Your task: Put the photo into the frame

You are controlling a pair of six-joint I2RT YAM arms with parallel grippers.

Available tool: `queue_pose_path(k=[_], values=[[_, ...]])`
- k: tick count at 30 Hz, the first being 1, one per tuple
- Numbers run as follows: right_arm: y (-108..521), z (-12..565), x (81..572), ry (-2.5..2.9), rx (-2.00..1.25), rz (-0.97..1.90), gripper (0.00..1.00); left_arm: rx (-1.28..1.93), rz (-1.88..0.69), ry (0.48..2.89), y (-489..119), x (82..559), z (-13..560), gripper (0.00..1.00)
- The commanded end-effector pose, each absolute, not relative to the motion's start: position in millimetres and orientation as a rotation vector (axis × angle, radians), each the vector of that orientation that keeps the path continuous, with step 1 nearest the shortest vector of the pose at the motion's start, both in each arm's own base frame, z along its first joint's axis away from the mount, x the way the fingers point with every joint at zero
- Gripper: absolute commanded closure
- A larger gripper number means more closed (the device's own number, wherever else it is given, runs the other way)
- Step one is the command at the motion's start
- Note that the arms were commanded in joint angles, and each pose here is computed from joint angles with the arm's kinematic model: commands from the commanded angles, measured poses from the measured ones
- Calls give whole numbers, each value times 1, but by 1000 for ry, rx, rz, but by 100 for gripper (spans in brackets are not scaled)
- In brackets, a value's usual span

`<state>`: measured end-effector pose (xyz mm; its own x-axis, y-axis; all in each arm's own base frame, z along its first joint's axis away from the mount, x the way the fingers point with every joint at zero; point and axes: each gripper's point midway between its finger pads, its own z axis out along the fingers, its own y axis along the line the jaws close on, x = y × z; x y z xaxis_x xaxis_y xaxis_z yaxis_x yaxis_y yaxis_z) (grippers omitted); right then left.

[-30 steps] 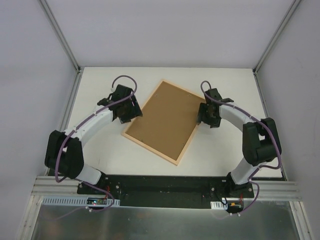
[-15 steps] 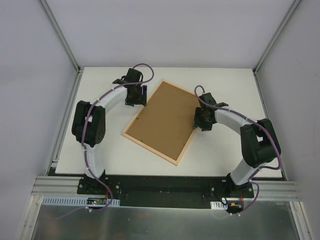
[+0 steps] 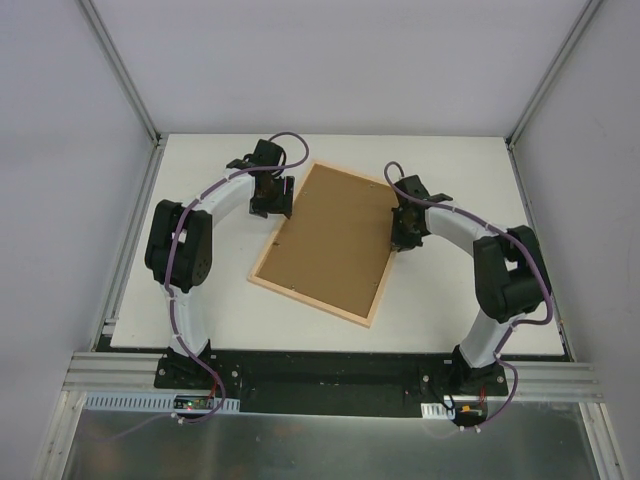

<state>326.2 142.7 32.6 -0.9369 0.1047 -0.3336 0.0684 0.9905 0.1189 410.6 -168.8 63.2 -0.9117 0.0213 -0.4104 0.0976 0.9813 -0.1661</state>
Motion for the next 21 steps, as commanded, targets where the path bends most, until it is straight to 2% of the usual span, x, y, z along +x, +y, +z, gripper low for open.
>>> queue_pose_path(k=[1,12,21], values=[[135,33,325,2800,-82,67,100,116,-273,2681,-165,408,82,37],[143,34,312,2781,-288,67,100,130,-221,2714,-161,413,68,37],[148,32,323,2774,-398,16,100,152,-181,2696,-161,430,70,37]])
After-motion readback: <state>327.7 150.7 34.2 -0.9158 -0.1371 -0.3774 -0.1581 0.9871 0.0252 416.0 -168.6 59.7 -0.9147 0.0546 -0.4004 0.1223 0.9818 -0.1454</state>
